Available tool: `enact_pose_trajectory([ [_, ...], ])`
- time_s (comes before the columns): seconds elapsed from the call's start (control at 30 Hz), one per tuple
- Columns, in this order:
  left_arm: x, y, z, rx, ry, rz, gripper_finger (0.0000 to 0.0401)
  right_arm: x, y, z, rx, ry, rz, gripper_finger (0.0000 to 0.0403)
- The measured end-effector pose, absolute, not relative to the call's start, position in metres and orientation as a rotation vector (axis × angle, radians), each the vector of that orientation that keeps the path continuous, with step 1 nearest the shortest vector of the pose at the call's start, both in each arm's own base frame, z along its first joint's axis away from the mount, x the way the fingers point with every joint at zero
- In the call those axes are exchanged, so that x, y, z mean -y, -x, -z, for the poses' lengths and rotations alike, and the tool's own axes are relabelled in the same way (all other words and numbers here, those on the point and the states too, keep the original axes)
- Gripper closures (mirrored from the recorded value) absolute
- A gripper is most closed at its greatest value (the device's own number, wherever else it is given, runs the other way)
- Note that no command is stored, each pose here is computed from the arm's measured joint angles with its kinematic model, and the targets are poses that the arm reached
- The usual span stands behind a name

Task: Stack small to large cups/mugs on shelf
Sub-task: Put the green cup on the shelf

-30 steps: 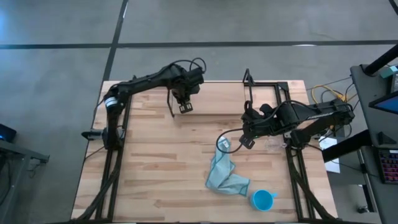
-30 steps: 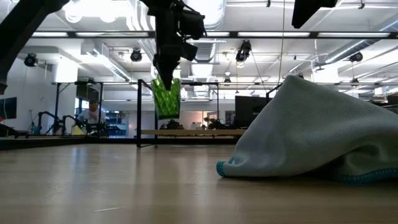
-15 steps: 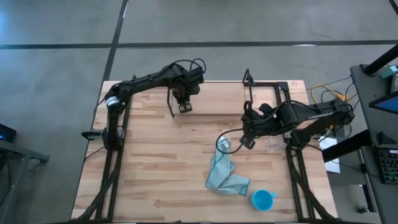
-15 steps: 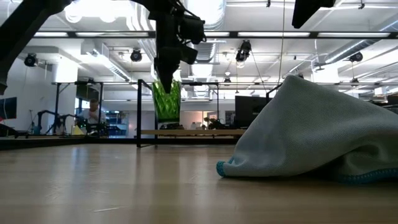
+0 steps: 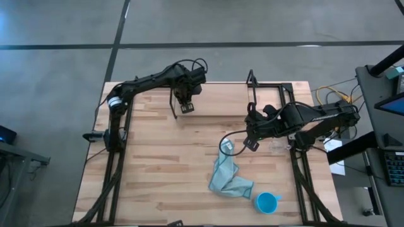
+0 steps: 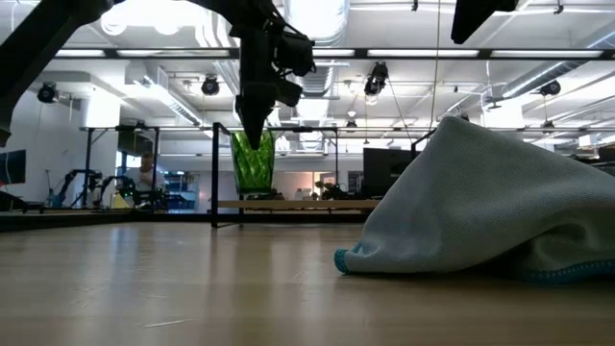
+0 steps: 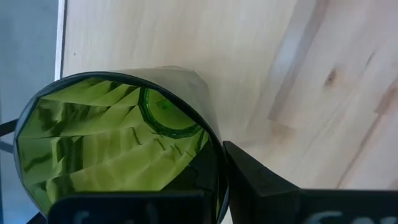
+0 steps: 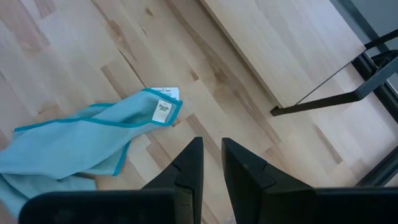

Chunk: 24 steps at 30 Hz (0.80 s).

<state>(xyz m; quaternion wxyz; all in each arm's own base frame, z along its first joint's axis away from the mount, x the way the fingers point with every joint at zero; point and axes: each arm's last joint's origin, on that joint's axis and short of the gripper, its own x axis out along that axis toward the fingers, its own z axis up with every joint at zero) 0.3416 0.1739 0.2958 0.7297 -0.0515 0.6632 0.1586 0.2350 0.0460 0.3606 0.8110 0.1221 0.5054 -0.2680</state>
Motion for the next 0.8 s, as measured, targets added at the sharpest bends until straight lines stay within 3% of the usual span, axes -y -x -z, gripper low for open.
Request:
enact_pose_trajectory([
  [0.53,-0.1768,-0.3451,-0.2882,-1.475,0.123,-0.344,0.0399,-0.046,-0.235,-0.3606,-1.079,-0.262,0.573,0.0351],
  [0.8,-0.1773,-0.3458,-0.2883,-1.466,0.12,-0.346,0.0347,-0.046,-0.2351,-0.3606,-1.079,-0.262,0.573,0.0351],
])
